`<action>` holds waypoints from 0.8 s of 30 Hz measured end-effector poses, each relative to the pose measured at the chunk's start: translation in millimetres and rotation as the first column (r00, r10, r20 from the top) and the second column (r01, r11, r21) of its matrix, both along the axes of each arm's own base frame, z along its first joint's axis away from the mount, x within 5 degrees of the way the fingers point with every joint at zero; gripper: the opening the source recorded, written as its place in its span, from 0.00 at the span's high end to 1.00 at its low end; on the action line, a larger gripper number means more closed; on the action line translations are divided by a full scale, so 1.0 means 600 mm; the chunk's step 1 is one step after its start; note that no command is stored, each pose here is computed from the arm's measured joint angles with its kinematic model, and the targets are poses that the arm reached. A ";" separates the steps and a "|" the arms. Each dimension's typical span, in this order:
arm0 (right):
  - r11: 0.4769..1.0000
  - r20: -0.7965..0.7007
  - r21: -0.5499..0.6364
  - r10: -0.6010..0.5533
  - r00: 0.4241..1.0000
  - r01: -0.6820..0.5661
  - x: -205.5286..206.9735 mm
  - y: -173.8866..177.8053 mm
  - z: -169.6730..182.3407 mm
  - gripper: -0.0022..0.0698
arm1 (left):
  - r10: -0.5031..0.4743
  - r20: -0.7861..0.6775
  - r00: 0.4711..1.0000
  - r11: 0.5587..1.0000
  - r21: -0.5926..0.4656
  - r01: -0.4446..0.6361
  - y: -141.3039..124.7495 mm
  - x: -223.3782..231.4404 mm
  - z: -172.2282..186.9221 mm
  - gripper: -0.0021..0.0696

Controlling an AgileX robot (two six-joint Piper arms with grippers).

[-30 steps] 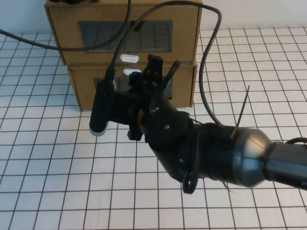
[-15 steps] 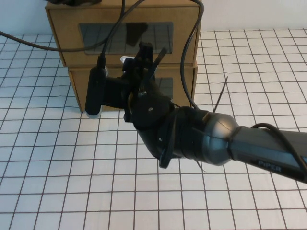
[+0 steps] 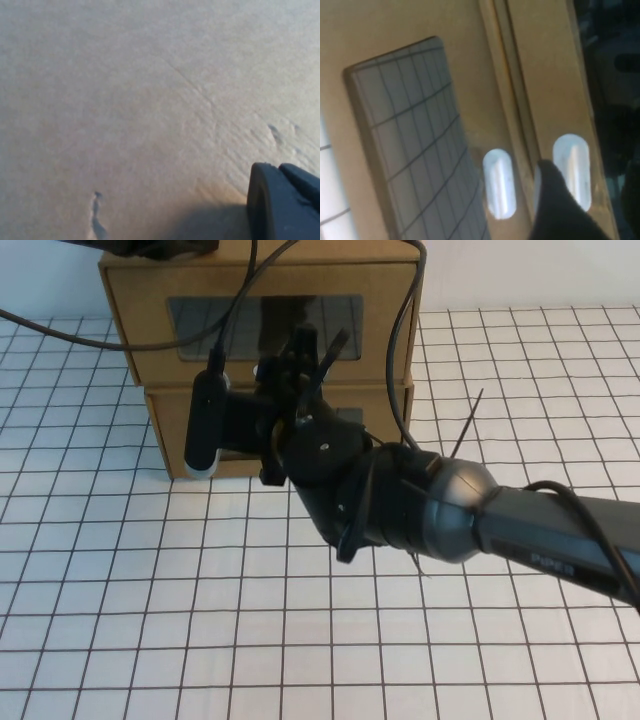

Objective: Open the shoe box
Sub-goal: 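Pull the top drawer of the cardboard box fully open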

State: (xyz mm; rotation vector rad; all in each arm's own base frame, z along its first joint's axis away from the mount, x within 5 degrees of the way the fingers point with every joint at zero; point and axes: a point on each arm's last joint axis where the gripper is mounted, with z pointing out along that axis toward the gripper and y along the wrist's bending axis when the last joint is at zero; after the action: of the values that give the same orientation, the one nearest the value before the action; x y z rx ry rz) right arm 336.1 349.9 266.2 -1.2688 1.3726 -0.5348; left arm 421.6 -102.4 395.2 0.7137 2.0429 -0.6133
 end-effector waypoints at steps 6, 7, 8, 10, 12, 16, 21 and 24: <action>1.000 -0.001 -0.004 -0.002 1.000 0.002 0.016 0.009 -0.014 0.60 | 0.001 -0.001 1.000 1.000 -0.004 -0.001 0.000 0.001 -0.001 0.97; 1.000 -0.002 -0.006 -0.002 1.000 0.002 0.016 0.010 -0.017 0.60 | 0.001 -0.001 1.000 1.000 -0.004 -0.001 0.000 0.001 -0.001 0.97; 1.000 -0.005 -0.010 -0.002 1.000 0.002 0.017 0.011 -0.020 0.60 | 0.001 -0.002 1.000 1.000 -0.004 -0.001 0.000 0.001 -0.002 0.97; 1.000 -0.007 -0.013 -0.003 1.000 0.003 0.018 0.011 -0.024 0.60 | 0.001 -0.002 1.000 1.000 -0.004 -0.001 0.000 0.001 -0.002 0.97; 1.000 -0.007 -0.016 -0.004 1.000 0.004 0.019 0.011 -0.025 0.60 | 0.001 -0.002 1.000 1.000 -0.004 -0.001 0.000 0.001 -0.002 0.97; 1.000 -0.009 -0.017 -0.005 1.000 0.005 0.022 0.009 -0.027 0.60 | 0.001 -0.002 1.000 1.000 -0.004 -0.001 0.000 0.001 -0.002 0.97; 1.000 -0.012 -0.014 0.001 1.000 -0.001 0.027 0.005 -0.026 0.60 | 0.001 -0.002 1.000 1.000 -0.004 -0.001 0.000 0.001 -0.002 0.97; 1.000 -0.012 -0.014 0.003 1.000 -0.003 0.028 0.004 -0.026 0.60 | 0.001 -0.002 1.000 1.000 -0.004 -0.001 0.000 0.001 -0.002 0.97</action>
State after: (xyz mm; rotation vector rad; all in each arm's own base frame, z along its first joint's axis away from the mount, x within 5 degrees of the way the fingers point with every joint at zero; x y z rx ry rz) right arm 353.1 352.6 250.5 -1.2873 1.3784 -0.5364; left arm 422.5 -102.6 394.3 0.7104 2.0432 -0.6172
